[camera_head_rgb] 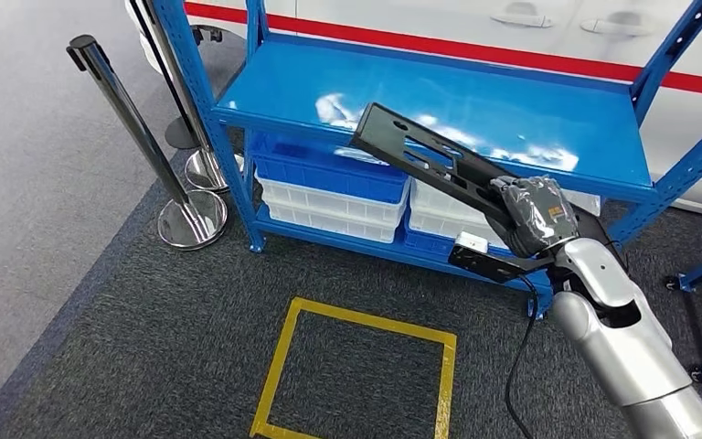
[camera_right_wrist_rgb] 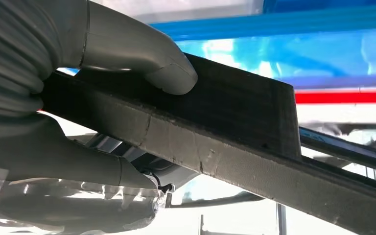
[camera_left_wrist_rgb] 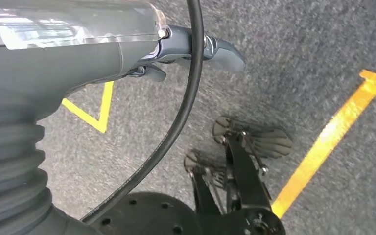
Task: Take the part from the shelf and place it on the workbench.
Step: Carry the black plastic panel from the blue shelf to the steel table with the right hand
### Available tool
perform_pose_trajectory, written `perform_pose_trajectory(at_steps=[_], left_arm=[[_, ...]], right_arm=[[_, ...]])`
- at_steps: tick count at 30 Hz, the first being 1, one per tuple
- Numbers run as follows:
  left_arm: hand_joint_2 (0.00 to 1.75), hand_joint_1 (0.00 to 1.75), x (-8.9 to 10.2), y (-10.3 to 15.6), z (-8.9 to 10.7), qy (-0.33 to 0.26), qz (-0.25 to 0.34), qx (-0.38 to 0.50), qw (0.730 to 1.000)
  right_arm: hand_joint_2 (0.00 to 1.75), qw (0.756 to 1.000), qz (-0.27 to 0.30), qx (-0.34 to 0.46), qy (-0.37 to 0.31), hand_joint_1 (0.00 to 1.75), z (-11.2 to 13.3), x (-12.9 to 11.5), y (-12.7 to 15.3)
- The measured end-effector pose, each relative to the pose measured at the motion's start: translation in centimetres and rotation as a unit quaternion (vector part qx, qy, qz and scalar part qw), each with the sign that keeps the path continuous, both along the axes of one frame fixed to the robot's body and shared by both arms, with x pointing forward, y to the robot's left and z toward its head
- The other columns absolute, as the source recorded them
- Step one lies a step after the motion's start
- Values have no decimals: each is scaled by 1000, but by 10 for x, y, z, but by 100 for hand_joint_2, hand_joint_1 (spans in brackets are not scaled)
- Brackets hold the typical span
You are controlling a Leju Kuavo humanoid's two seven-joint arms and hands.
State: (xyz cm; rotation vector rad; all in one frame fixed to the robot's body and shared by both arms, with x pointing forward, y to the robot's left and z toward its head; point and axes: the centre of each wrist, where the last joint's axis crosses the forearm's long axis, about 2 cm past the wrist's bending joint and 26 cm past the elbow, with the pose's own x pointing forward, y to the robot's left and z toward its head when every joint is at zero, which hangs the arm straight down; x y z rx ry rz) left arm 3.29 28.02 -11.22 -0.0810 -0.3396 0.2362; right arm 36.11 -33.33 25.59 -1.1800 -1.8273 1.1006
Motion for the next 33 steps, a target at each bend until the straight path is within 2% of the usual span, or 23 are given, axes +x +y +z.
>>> perform_pose_trajectory(at_steps=[21,28,33], left_arm=[[175,0,-5,2,0,-9,10,6,1000],[175,0,-5,4,0,-27,17,28,999],[175,0,-7,8,-1,-49,22,55,997]], right_arm=[[175,1000,6,-10,7,171,-3,1,4],[175,1000,1,-16,18,171,-11,-6,7],[175,999,-2,-34,13,171,-20,-21,16]])
